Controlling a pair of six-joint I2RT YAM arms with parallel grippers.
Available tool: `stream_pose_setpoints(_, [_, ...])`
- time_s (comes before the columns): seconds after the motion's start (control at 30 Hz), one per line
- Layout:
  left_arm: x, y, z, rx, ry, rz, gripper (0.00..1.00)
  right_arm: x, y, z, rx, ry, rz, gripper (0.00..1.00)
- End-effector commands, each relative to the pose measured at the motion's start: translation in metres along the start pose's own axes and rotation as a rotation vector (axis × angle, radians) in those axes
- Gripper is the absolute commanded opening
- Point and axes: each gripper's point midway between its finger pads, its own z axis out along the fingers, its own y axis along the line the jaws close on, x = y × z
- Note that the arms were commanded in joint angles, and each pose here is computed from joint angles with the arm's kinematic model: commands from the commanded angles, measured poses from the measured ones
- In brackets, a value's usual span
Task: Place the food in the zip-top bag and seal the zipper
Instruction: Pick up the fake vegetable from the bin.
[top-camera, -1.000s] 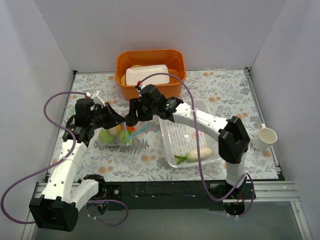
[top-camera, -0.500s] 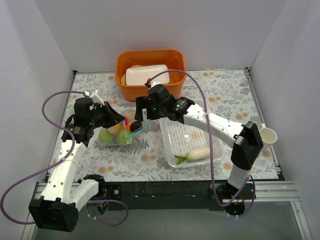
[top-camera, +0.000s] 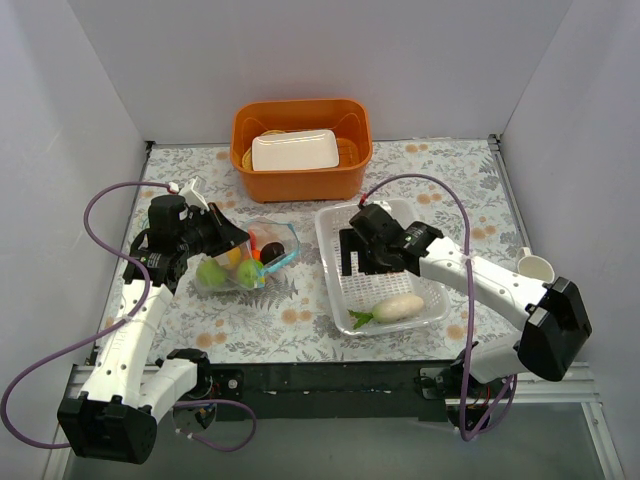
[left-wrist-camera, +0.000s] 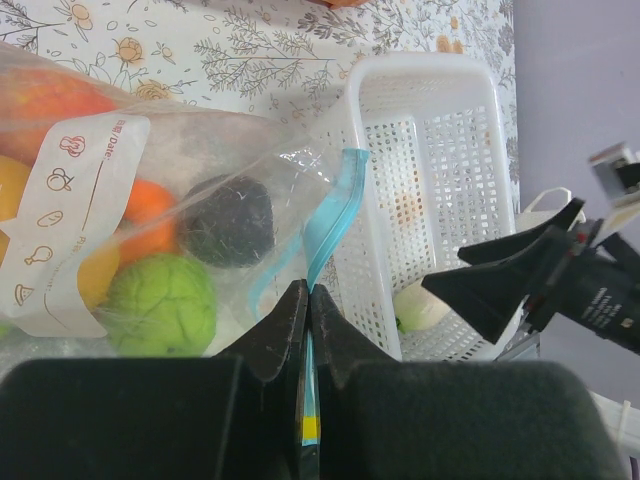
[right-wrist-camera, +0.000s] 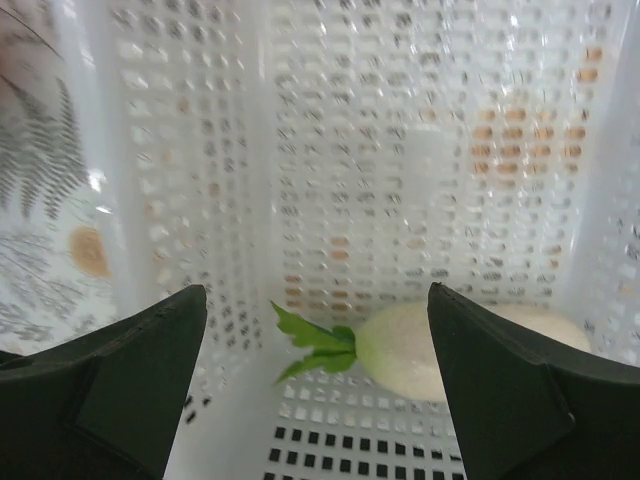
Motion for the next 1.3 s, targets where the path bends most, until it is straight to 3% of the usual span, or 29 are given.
stream_pose_setpoints(0.0, [-0.005, -0.004, -0.004, 0.006, -0.016, 0.020, 0.00, 0.041, -0.029, -0.005, 0.108, 0.144, 0.010, 0.98])
stream_pose_setpoints(0.2, [-0.004, -0.002, -0.005, 0.000, -0.015, 0.023, 0.00, 0.059, -0.075, -0.017, 0.327, 0.203, 0.042, 0.98])
stream_pose_setpoints(0.67, [-0.004, -0.002, -0.004, 0.001, -0.010, 0.030, 0.00, 0.063, -0.086, -0.024, 0.305, 0.141, 0.406, 0.98])
stream_pose_setpoints(1.27, [-0.002, 0.000, -0.004, -0.001, -0.008, 0.033, 0.00, 0.083, -0.089, 0.009, 0.388, 0.272, 0.355, 0.98])
